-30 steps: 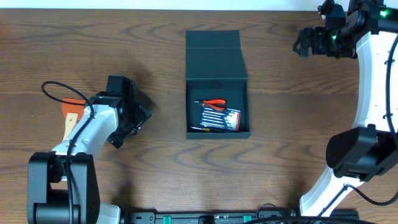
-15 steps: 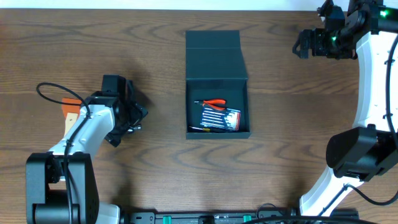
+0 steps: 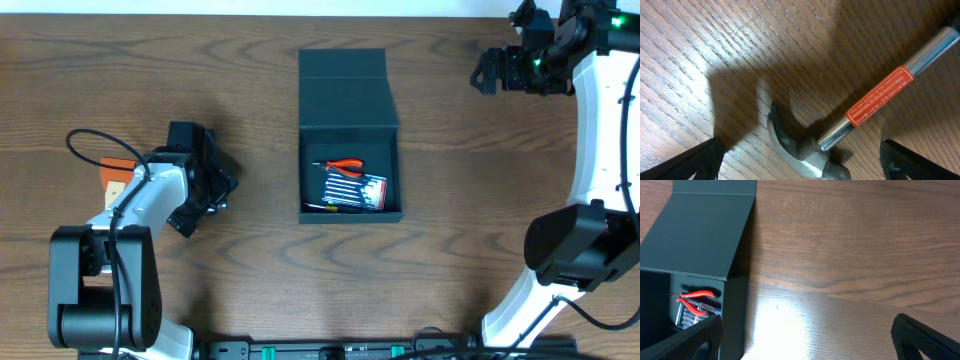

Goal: Pack container
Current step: 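Lower the left gripper onto the red-handled hammer and close it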

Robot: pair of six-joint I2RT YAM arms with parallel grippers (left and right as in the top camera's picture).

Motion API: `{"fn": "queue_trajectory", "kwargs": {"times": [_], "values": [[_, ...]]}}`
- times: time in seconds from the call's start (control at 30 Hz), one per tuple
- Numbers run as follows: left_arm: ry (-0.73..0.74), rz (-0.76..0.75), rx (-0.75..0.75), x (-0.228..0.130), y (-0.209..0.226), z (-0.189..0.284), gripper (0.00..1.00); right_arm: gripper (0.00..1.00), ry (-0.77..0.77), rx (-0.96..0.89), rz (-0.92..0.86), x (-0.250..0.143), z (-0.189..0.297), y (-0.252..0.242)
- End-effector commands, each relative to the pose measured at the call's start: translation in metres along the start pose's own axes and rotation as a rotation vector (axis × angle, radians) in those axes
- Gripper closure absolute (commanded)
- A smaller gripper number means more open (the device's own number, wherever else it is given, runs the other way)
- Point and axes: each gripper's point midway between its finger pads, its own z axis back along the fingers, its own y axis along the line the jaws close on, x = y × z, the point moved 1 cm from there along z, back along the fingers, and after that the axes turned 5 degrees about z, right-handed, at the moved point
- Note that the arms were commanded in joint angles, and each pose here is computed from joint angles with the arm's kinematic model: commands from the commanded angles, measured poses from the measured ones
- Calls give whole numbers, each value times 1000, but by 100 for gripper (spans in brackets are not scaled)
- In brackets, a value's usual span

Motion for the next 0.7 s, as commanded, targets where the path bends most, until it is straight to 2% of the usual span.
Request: {"fn": "queue_trajectory", "kwargs": {"times": [0.0,0.23,0.37,0.43,0.57,0.67], "values": [[27,12,27,-4,6,-14,1,1,-8,14,18,1,2,6],[30,12,30,-4,7,-14,0,1,-9,15,18,1,2,6],[30,12,30,-4,7,-14,21,1,-8,14,18,1,2,6],[30,12,30,-4,7,-14,28,1,-8,14,18,1,2,6],[29,12,30,-4,7,-14,33,1,-8,15,18,1,2,6],[30,12,30,-4,7,-14,42,1,-8,15,18,1,2,6]]}}
